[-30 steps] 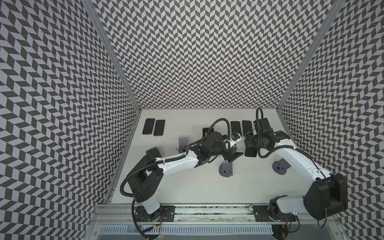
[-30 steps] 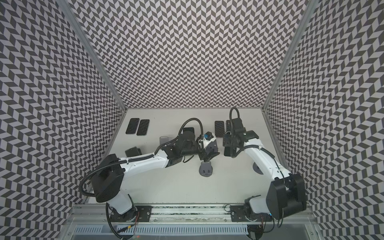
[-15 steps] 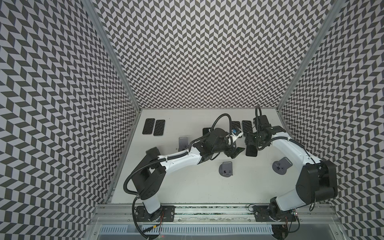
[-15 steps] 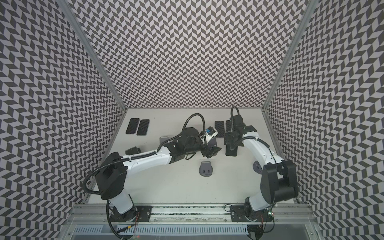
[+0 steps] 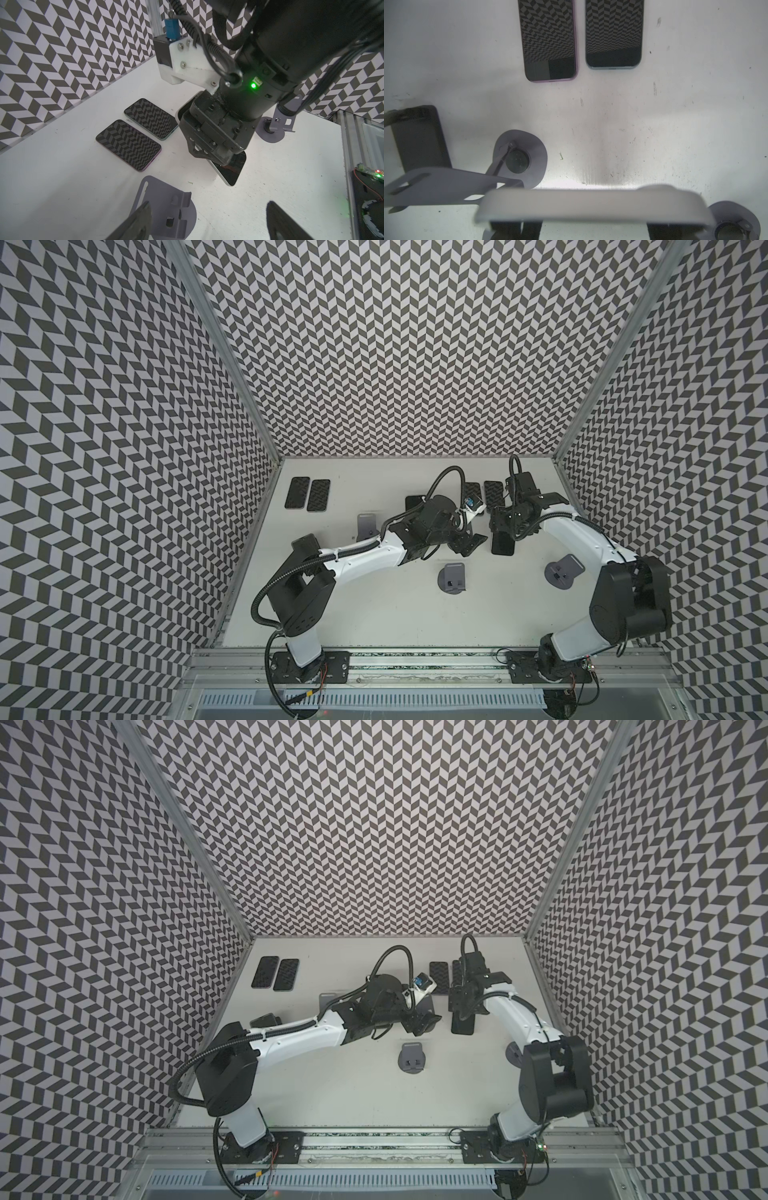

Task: Remove the phone from the phone stand
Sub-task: 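Carry the silver-edged phone toward the flat phones with the left gripper, then lower the silver-edged phone beside the flat phones with the left gripper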

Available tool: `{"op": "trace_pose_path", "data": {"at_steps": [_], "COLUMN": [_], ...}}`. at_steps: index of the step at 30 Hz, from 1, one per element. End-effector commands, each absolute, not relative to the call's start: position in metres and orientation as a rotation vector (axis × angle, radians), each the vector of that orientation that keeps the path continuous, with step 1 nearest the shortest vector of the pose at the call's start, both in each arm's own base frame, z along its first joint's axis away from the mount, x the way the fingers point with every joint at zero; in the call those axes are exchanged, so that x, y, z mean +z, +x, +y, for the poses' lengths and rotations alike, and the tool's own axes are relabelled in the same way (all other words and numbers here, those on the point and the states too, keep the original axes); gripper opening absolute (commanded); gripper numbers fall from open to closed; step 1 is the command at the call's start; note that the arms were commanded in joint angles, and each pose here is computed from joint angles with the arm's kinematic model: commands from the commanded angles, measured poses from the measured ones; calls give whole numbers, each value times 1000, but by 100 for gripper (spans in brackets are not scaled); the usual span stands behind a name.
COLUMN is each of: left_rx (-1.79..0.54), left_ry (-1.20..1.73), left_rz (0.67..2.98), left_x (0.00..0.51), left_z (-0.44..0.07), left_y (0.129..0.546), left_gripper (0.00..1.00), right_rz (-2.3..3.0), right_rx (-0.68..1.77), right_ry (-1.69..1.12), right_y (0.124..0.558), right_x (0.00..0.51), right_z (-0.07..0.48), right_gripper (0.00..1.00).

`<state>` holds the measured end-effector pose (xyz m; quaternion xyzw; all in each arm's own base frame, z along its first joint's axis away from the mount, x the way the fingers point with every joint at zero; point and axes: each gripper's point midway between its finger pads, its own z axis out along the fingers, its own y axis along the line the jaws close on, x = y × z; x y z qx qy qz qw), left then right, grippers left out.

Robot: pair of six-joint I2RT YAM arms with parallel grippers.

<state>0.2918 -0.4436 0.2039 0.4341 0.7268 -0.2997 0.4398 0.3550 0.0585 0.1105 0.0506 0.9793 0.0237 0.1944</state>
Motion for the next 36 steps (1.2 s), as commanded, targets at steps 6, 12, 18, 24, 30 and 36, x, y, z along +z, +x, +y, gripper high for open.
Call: {"op": "trace_pose_path", "data": {"at_steps": [6,12,18,24,30,36], "left_rx": [-740,-727,-739,-769,-760,-781], "left_ry": [1037,1028,1011,1017,1053,1057], "left_rz": [1759,1759,1752,1759,1724,1719], "left_x": [232,232,238,235,240,242], "left_z": [-442,-439,-434,-434,-441,-444], "left_y": [298,307,309,304,307,310], "left_gripper": [86,86,86,86,87,87], "right_rz": [2772,2769,2783,2791,2791,2780], "right_rx": [43,12,7,13,13,10], "right_ry": [123,125,118,111,112,111], "right_y": [359,361,366,374,379,383], "right_x": [91,92,85,81,83,89], "right_z": [57,53,54,57,58,57], "right_gripper": [61,61,61,61,61,61]}}
